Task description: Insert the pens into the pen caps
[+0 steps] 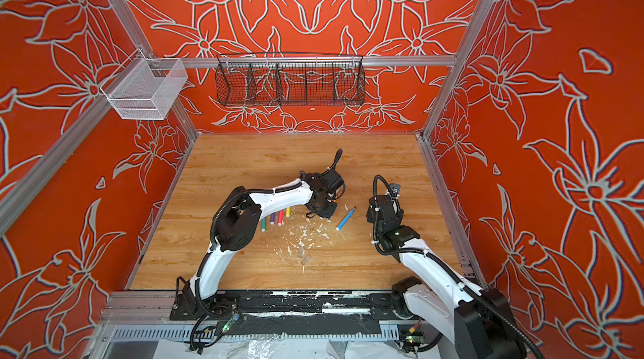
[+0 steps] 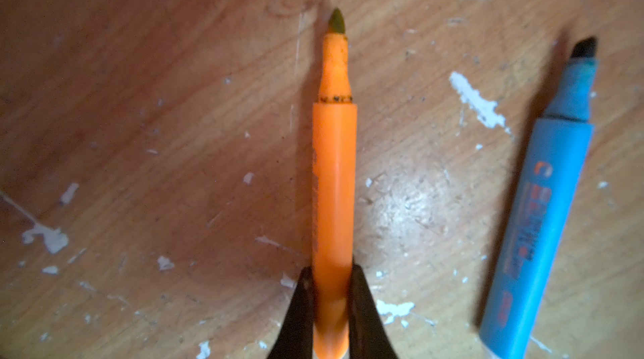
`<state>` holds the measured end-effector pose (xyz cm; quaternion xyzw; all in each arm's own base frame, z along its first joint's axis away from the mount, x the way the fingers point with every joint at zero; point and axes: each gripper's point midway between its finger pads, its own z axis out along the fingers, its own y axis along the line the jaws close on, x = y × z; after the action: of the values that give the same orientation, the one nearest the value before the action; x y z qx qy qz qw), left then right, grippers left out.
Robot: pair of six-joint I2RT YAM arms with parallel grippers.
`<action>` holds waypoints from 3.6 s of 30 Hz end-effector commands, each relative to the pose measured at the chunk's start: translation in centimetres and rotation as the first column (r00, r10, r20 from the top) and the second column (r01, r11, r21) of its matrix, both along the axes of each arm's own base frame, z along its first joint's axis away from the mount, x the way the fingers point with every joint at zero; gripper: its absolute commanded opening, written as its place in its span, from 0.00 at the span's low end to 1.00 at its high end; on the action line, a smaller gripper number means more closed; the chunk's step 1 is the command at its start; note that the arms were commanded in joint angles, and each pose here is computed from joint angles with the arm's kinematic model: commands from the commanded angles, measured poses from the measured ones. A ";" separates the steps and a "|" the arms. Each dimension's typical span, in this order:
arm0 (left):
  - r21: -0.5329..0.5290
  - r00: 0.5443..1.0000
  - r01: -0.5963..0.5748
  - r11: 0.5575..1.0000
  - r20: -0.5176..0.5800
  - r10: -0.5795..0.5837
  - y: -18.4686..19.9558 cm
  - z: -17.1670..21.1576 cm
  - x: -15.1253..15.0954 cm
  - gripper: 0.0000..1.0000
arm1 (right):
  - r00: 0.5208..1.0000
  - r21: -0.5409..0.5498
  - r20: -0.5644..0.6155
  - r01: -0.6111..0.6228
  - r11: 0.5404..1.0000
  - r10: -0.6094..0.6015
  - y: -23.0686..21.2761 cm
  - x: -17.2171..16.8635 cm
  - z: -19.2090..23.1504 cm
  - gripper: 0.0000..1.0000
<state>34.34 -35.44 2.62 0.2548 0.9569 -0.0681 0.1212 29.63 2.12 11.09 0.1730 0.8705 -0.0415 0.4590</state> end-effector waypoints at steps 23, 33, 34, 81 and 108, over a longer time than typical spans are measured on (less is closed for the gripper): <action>-0.383 0.879 0.128 0.915 0.471 0.074 3.8 12.6 -2.2 0.00 | 0.855 0.542 0.351 -0.517 0.662 0.381 17.5 -0.6 14.4 0.64; -0.462 0.836 0.272 0.844 0.548 0.030 3.5 15.1 -4.8 0.00 | 0.836 0.580 0.347 -0.547 0.603 0.425 19.6 -1.1 13.9 0.66; -0.462 0.834 0.278 0.842 0.551 0.027 3.5 15.1 -4.9 0.00 | 0.831 0.581 0.344 -0.554 0.597 0.437 20.1 -1.1 13.8 0.66; -0.502 0.809 0.397 0.768 0.586 -0.035 2.4 16.6 -7.5 0.42 | 0.784 0.612 0.326 -0.601 0.513 0.528 25.6 -2.4 12.8 0.00; -0.623 0.853 0.060 0.780 0.438 0.284 8.8 15.2 -2.0 0.00 | 0.778 0.505 0.281 -0.618 0.603 0.562 21.6 -7.0 13.4 0.51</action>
<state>30.99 -28.40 18.13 0.2109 0.8166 -0.2980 0.4470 23.75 24.85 25.81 0.0164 0.8007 0.4290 0.4178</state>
